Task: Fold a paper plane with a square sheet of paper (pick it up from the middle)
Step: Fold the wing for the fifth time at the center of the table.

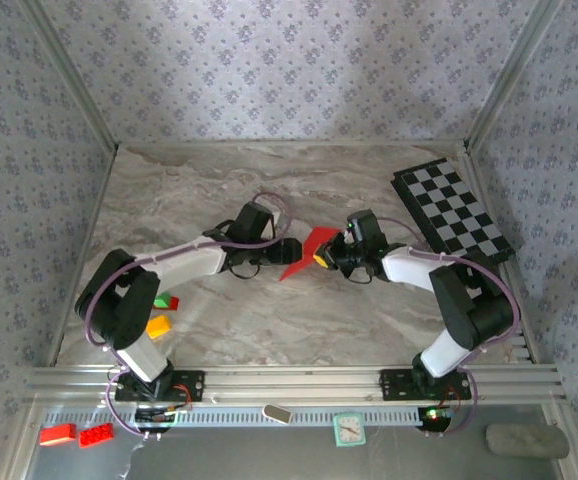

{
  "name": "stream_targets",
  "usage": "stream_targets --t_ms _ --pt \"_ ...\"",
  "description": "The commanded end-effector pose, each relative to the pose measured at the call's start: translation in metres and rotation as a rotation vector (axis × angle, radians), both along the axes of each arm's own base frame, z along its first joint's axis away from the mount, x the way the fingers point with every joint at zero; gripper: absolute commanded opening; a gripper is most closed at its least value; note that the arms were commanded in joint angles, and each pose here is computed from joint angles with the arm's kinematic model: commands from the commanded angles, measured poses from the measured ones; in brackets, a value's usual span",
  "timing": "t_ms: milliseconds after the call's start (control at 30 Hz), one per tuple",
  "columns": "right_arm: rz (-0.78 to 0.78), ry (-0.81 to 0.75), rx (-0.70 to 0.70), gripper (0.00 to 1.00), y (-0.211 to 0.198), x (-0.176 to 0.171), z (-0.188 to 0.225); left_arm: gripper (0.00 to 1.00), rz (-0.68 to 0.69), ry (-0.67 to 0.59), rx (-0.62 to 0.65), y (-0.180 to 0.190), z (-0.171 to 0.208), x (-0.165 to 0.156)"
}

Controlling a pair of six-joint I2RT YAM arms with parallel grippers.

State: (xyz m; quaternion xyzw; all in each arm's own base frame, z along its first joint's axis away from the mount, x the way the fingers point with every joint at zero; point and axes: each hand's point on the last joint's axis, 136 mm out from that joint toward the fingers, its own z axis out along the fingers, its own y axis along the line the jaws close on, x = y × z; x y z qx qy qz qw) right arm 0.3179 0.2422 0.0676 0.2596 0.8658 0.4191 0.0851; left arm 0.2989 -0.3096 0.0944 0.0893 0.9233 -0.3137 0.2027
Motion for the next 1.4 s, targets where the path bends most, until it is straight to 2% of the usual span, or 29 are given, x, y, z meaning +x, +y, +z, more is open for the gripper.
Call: stream_targets --t_ms 0,233,567,700,867,1367 --pt "0.016 0.023 -0.03 0.0 -0.003 -0.001 0.007 0.73 -0.146 -0.188 0.06 -0.006 0.015 -0.002" --pt "0.026 0.037 -0.031 0.0 -0.004 0.002 0.015 0.72 -0.364 -0.411 0.16 -0.022 0.01 -0.014" --pt "0.024 0.042 0.005 0.01 -0.006 0.009 0.024 0.63 -0.517 -0.491 0.221 -0.029 -0.012 -0.015" --pt "0.024 0.055 0.021 0.01 -0.007 0.011 0.024 0.6 -0.54 -0.538 0.263 -0.029 -0.018 -0.011" --pt "0.03 0.068 0.03 0.01 -0.006 0.011 0.022 0.54 -0.601 -0.522 0.246 -0.037 -0.03 -0.015" --pt "0.045 0.128 0.014 0.03 -0.003 0.004 0.011 0.38 -0.569 -0.546 0.25 -0.042 -0.037 -0.006"
